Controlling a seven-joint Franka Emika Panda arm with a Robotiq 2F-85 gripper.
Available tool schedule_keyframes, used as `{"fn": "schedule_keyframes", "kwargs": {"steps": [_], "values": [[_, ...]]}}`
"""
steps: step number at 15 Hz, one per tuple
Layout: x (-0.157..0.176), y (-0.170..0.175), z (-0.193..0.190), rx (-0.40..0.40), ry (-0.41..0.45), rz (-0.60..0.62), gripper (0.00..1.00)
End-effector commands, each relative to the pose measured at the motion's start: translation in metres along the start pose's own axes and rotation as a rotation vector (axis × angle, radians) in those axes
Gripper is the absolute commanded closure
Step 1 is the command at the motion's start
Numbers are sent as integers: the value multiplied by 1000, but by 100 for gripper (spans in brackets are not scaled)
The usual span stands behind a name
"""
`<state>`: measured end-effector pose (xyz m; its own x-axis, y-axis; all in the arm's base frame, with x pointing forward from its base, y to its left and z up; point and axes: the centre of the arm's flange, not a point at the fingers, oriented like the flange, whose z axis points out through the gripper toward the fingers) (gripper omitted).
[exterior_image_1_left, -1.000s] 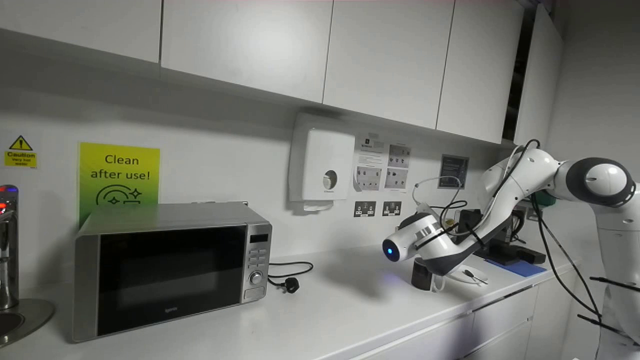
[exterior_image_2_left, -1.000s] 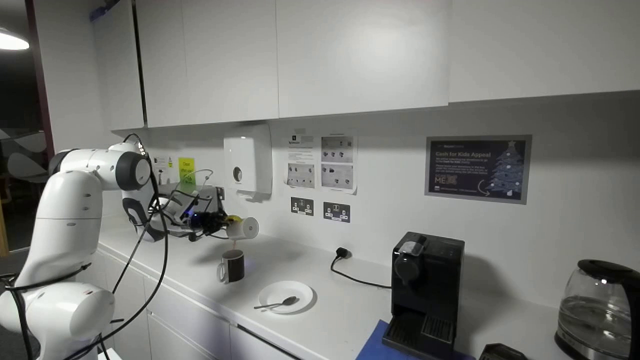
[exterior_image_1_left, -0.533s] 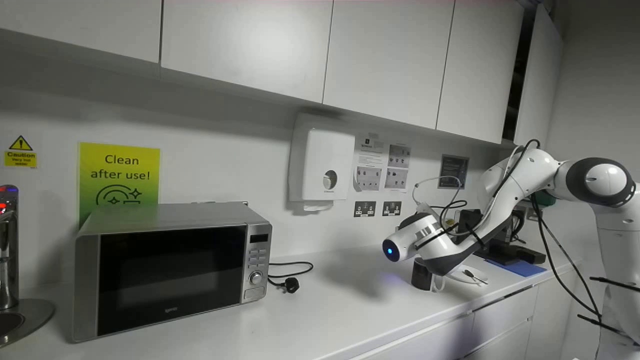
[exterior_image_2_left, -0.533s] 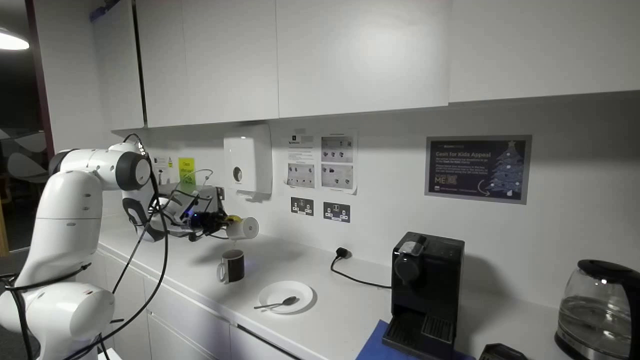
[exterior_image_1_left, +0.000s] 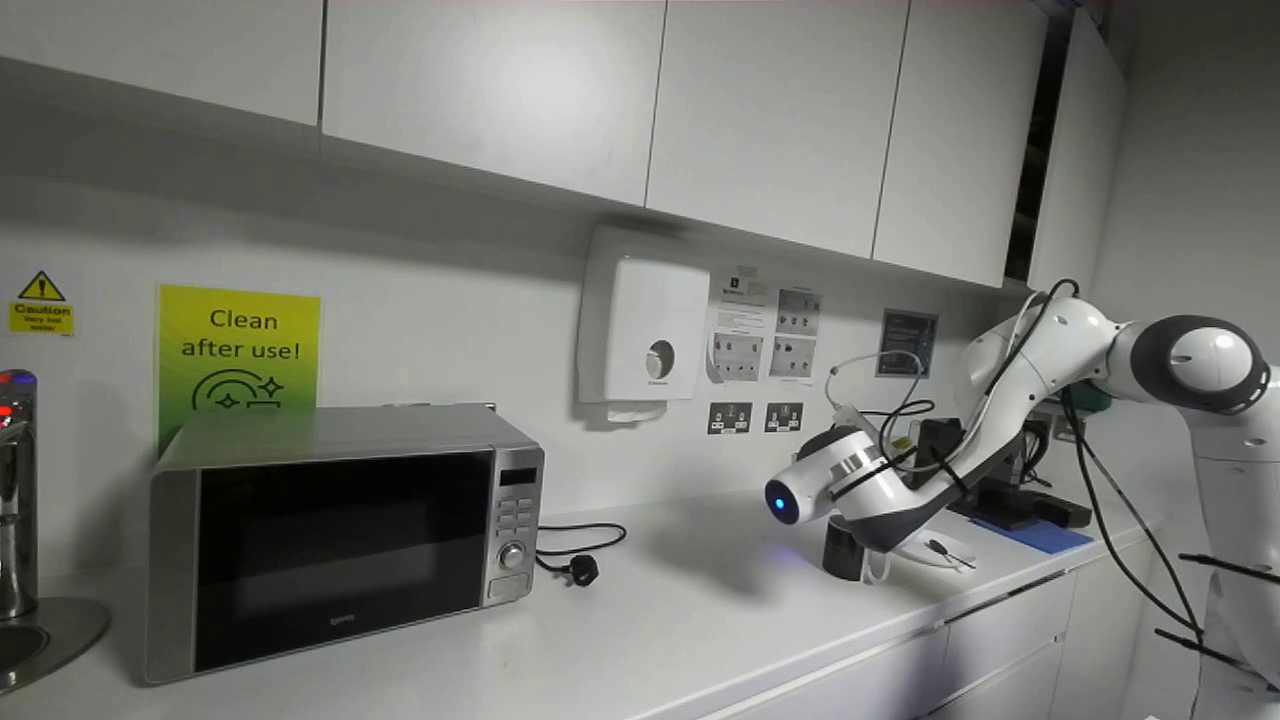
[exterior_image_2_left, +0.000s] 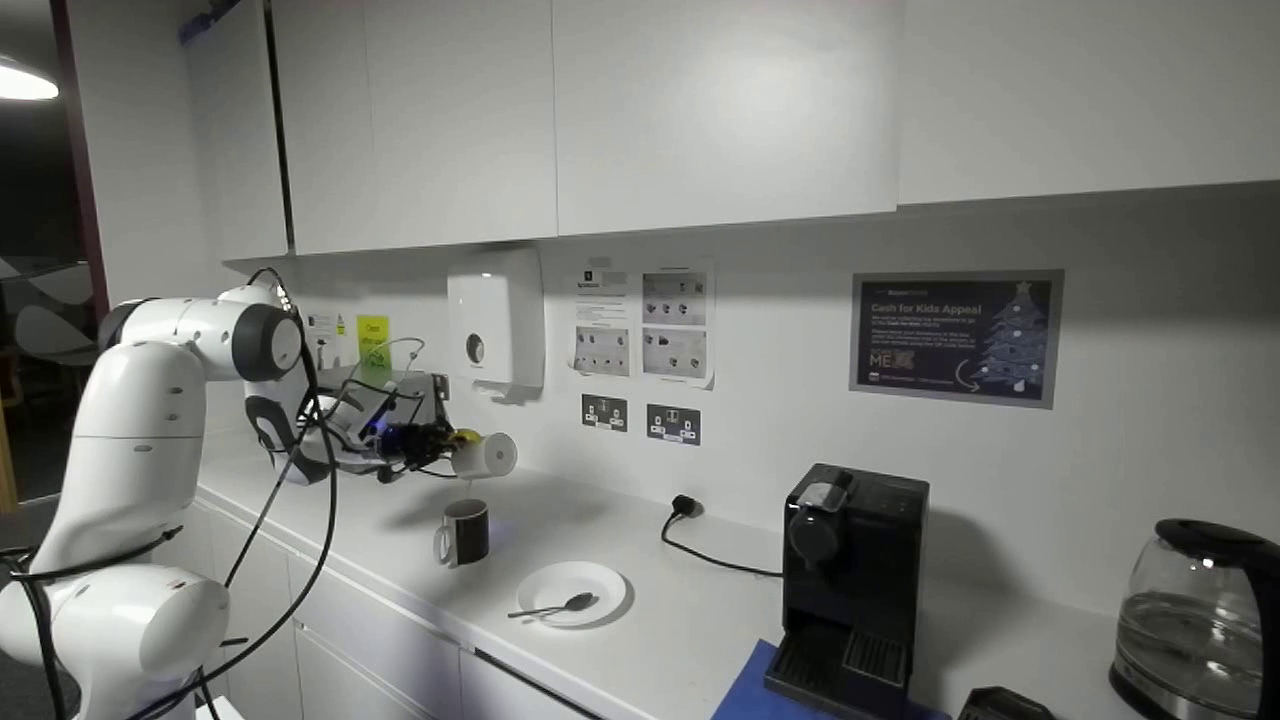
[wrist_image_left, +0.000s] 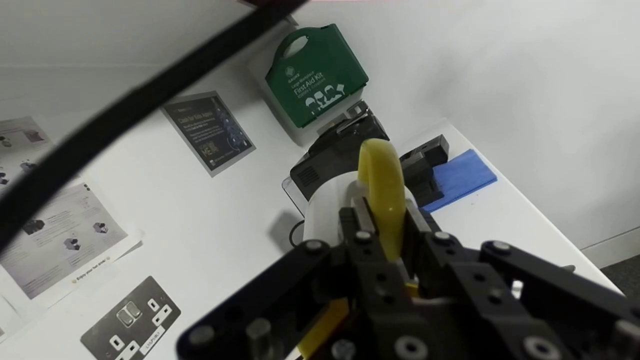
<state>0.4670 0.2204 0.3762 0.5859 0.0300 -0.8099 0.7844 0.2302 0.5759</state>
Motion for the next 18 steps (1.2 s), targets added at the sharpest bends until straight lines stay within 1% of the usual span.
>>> {"fn": "schedule_keyframes", "kwargs": {"steps": [1,10,18], "values": [[-9,8,-2,-30,-61,-19,96],[1,9,-5,-54,-67,-43,96],[0,11,-10,-78,-65,-56,96]]}}
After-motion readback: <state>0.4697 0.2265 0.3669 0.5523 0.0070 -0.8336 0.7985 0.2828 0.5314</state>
